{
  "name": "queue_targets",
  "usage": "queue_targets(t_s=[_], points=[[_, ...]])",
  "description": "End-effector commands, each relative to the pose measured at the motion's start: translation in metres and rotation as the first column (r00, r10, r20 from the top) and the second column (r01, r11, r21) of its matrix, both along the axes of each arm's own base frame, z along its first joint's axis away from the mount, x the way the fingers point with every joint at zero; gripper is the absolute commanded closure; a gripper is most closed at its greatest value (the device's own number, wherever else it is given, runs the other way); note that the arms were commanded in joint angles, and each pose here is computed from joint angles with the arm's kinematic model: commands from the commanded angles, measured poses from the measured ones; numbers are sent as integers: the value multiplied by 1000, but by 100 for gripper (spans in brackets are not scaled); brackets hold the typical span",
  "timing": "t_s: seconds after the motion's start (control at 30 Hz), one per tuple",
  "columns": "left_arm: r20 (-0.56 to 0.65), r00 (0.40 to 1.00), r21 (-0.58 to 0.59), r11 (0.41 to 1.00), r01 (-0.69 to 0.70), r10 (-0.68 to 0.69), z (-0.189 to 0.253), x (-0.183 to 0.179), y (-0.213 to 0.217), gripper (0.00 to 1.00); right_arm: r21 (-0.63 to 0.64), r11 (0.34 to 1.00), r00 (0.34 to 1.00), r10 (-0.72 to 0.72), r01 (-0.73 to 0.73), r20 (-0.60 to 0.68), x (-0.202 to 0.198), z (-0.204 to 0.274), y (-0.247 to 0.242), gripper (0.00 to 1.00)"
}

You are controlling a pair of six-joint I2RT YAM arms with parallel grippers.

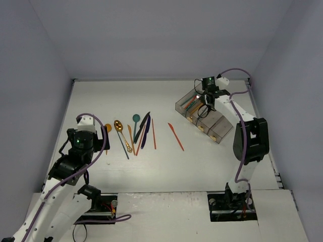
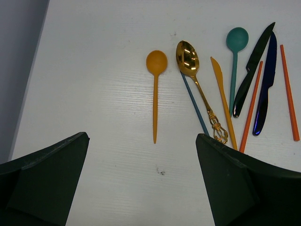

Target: Sort the eating utensils into containers

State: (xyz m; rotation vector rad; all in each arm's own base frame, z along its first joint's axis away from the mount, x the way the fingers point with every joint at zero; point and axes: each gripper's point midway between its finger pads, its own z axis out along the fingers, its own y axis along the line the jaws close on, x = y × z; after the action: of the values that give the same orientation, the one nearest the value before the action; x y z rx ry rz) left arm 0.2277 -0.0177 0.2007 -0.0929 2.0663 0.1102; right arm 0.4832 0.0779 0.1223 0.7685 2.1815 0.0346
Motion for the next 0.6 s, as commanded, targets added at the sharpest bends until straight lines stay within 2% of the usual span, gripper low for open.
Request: queue_targets(t_s=[0.0, 0.07, 0.17, 0.27, 0.33, 0.43, 0.57], points=[[62, 998, -5, 1000, -14, 14, 17, 8, 1, 3, 29, 999, 999, -27, 26, 33, 11, 5, 5, 100], [62, 998, -4, 1000, -13, 13, 17, 8, 1, 3, 21, 1000, 1000, -24, 23, 13, 9, -5, 4, 97], [63, 998, -4, 1000, -13, 13, 17, 8, 1, 3, 10, 1000, 1000, 3, -3, 5, 9, -6, 7, 84], [61, 998, -3, 1000, -11, 11, 16, 8, 1, 3, -47, 997, 998, 57, -55, 36, 10, 14, 13, 61], [58, 998, -2, 1000, -9, 10, 16, 9, 1, 3, -78, 993, 994, 98, -93, 58, 8, 29, 20, 51], [60, 998, -3, 1000, -10, 10, 16, 9, 1, 3, -161, 966, 974, 217, -204, 68, -3, 48, 46, 42], [58, 998, -2, 1000, -10, 10, 16, 9, 1, 3, -236, 893, 914, 404, -383, 44, -31, 56, 98, 34]])
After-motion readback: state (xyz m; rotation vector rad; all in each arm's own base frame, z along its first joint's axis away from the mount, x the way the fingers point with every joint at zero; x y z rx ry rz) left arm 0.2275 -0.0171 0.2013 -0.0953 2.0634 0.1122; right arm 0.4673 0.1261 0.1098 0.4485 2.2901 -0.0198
